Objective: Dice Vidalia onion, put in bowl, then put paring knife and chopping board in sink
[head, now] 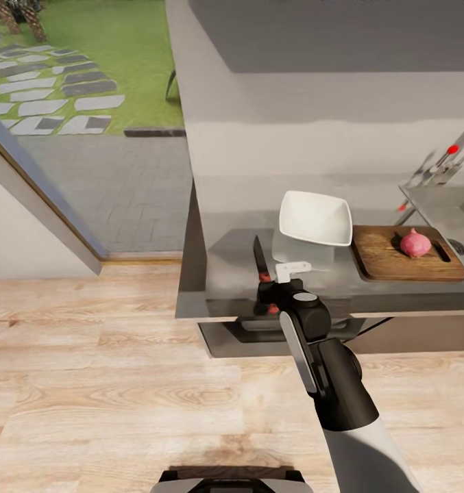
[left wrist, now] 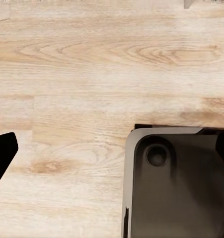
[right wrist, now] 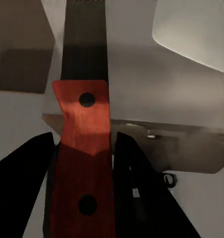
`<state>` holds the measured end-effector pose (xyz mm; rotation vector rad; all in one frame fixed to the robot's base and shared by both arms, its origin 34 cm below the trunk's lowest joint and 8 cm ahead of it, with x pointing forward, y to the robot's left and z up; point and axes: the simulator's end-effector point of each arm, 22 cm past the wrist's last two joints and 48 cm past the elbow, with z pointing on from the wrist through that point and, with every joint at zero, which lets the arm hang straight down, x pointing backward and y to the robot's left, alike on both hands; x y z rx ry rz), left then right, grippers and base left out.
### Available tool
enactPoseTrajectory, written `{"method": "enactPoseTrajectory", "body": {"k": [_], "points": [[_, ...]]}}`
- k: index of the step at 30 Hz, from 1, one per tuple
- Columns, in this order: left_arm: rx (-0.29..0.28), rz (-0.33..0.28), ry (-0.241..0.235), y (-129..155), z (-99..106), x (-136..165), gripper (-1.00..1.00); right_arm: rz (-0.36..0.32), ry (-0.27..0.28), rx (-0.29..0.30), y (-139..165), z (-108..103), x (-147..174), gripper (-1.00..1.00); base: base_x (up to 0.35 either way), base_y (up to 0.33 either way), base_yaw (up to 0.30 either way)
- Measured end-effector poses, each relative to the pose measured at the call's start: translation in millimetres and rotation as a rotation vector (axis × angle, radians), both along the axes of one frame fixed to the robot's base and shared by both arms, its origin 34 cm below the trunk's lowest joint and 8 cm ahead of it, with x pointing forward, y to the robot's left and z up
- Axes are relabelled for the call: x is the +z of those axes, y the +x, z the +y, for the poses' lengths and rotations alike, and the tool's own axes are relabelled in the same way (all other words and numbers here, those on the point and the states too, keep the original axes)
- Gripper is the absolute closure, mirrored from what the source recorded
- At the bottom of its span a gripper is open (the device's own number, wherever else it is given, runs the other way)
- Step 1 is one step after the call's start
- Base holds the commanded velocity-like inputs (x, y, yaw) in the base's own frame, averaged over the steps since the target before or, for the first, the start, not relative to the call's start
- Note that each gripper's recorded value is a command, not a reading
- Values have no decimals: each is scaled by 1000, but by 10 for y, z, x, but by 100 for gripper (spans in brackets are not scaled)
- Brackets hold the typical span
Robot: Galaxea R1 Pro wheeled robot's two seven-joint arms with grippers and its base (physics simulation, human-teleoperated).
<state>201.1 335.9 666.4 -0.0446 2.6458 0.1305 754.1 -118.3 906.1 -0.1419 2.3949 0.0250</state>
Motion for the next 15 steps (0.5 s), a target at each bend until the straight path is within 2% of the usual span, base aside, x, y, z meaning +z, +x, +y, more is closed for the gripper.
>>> {"method": "enactPoseTrajectory", "body": {"k": [11,15], "points": [[0,-17,0,58,0,16,-100,-20,-9,1,15,-1,122,100,0,0,0],[-1,-26,-2,93,-8,24,-100,-37,-17,46,-9,174,200,100,-47,0,0]]}}
